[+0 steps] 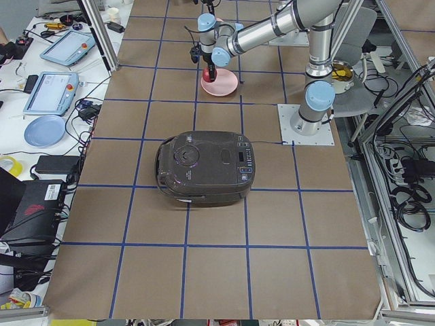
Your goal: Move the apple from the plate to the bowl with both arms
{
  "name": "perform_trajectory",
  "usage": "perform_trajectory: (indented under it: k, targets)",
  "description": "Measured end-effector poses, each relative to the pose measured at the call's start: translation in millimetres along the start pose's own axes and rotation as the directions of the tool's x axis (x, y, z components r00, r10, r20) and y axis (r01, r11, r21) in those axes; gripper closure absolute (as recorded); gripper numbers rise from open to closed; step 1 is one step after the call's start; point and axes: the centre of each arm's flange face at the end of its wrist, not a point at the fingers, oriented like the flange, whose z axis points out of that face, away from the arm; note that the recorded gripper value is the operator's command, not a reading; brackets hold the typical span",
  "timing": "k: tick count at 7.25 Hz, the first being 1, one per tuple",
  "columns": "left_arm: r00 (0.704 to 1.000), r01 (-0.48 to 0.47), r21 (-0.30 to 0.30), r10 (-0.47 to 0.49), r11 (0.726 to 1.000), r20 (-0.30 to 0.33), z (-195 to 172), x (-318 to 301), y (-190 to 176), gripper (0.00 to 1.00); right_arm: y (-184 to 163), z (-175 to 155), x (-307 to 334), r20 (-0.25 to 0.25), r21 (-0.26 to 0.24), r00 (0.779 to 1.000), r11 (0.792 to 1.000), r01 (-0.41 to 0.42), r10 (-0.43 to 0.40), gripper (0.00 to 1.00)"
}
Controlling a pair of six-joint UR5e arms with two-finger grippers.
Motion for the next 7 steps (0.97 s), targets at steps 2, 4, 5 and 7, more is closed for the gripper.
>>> perform_trajectory:
  k: [2, 4, 5, 7]
  targets:
    - [1.0, 0.018, 0.002, -0.018, 1.0, -0.005, -35.4, 10.7, -18.2, 0.88, -2.7, -33.3, -29.1, 0.042, 0.04, 0.999, 0.999, 0.02, -0.022, 1.0]
    - [0.999, 0.033, 0.0, -0.033, 0.999, -0.009, -62.6, 19.9, -22.1, 0.88, -10.7, -39.0, -92.0, 0.067, 0.051, 0.997, 0.998, 0.027, -0.03, 1.0]
    - [1.0, 0.03, -0.003, -0.03, 1.0, -0.006, -68.4, 23.4, -20.2, 0.88, -13.4, -32.1, -132.9, 0.066, 0.051, 0.997, 0.998, 0.044, -0.047, 1.0]
    - [1.0, 0.021, -0.005, -0.021, 1.0, 0.001, -70.1, 28.2, -17.1, 0.88, -13.2, -5.2, -188.8, 0.05, 0.061, 0.997, 0.996, 0.063, -0.066, 1.0]
